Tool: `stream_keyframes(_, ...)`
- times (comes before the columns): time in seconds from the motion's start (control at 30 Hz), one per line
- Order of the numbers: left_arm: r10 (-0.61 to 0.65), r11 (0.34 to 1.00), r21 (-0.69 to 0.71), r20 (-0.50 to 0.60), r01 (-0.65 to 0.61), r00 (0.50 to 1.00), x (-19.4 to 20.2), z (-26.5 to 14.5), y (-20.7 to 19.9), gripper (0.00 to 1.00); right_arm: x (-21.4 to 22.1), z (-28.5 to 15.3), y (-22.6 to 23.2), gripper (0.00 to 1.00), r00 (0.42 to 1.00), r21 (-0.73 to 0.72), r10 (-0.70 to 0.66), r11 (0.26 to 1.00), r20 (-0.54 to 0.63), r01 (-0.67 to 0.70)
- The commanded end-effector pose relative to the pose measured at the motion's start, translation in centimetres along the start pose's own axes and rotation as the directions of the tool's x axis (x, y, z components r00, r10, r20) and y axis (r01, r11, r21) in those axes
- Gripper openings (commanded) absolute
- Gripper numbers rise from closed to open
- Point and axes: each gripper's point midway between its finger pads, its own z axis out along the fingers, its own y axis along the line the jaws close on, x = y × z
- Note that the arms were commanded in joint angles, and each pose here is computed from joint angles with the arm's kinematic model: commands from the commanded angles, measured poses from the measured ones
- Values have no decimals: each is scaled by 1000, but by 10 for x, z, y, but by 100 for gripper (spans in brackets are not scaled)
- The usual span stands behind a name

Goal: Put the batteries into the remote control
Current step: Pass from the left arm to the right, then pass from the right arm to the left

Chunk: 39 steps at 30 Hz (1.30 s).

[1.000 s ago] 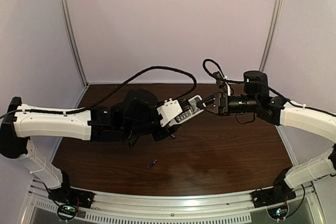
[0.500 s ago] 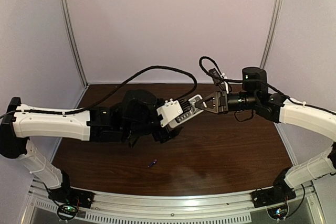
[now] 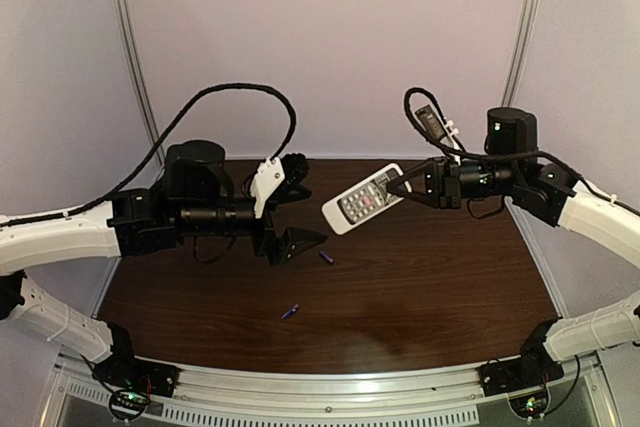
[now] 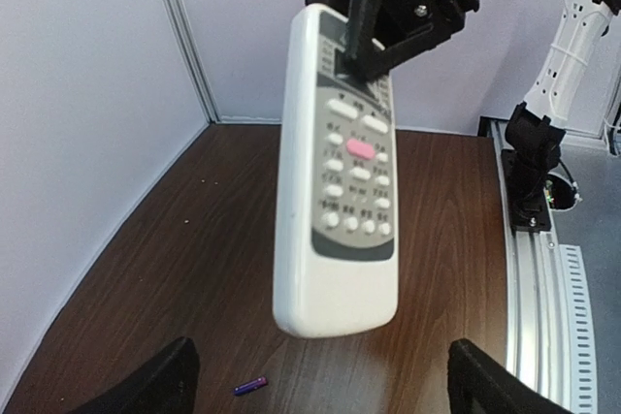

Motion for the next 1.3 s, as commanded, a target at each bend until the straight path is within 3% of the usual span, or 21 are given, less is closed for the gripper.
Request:
stream_keyframes(0.0, -103, 977, 190, 45, 93, 994, -8, -6, -20, 85, -9, -14, 28, 0, 989, -59, -143, 988, 27, 144)
stream_keyframes(0.2, -135, 951, 285, 22, 123, 991, -14, 5, -32, 70, -9, -17, 33, 0, 983, -70, -182, 981, 19, 183)
stream_keyframes(0.43, -168, 917, 373, 50, 138, 985, -26, 10, -43, 61, -7, -17, 40, 0, 978, -106, -210, 972, 5, 210)
stream_keyframes(1.27, -199, 891, 432, 97, 138, 975, -43, 21, -47, 14, -4, -16, 46, 0, 976, -141, -218, 966, 0, 216)
